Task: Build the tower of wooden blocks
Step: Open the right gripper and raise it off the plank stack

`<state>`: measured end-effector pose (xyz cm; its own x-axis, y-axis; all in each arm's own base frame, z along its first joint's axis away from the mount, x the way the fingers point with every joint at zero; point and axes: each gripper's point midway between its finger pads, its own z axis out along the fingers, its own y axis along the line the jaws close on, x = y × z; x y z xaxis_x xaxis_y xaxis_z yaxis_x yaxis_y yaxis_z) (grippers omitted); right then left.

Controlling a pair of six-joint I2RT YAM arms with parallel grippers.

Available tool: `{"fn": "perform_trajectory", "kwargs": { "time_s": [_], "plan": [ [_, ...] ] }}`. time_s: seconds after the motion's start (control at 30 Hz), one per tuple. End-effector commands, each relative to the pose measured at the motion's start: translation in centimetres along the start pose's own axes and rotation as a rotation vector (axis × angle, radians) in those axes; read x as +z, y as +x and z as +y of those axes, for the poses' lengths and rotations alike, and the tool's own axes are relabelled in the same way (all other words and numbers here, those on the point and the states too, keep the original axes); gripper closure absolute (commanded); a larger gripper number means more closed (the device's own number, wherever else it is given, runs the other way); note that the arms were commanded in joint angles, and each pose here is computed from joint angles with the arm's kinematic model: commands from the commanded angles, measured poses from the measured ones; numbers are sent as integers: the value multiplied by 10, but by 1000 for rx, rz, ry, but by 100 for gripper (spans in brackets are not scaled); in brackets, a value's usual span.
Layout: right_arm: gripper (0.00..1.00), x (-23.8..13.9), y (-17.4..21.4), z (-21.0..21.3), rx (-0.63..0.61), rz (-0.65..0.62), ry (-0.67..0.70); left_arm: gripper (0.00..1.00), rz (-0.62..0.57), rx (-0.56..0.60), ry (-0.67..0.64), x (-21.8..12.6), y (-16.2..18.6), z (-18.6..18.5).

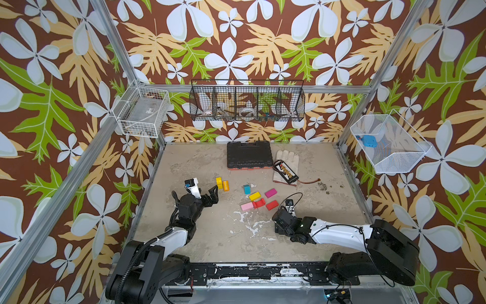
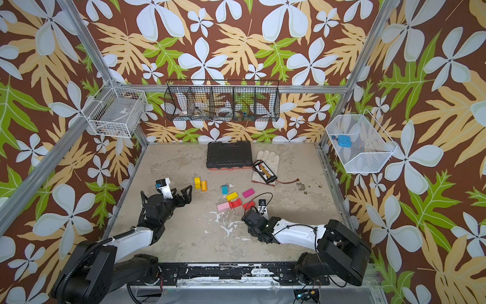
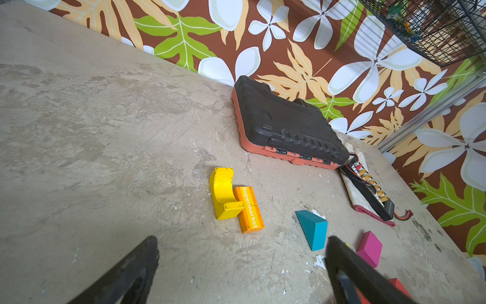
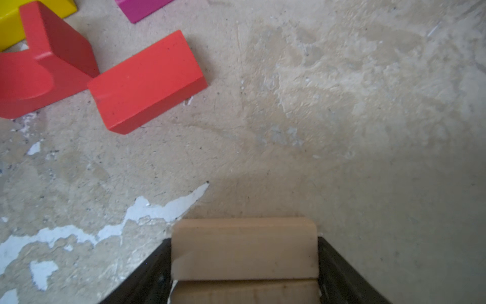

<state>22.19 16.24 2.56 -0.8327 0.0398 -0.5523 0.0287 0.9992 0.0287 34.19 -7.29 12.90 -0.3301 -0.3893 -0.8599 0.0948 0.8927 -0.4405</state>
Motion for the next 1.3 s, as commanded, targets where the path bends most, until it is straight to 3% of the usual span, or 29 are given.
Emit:
{"fn": "perform_trajectory", "kwargs": {
  "time_s": [0.0, 0.2, 0.4, 0.53, 0.93, 1.27],
  "plan": [
    [15, -9, -2, -6, -15, 3, 16, 0, -25, -1, 10, 1, -8, -3],
    [9, -38, 2, -11, -21, -28, -32, 0, -23, 0, 9, 1, -7, -3],
    [22, -45, 30, -20, 17, 4, -126, 0, -22, 0, 8, 1, -7, -3],
    [24, -38, 47, -22, 34, 33, -170, 0, -22, 0, 7, 1, -7, -3],
    [29, -20, 54, -28, -8, 84, -35, 0, -20, 0, 4, 2, -6, -2],
    [27, -21, 51, -34, 14, 54, -28, 0, -19, 0, 7, 2, -6, -3]
  ]
}}
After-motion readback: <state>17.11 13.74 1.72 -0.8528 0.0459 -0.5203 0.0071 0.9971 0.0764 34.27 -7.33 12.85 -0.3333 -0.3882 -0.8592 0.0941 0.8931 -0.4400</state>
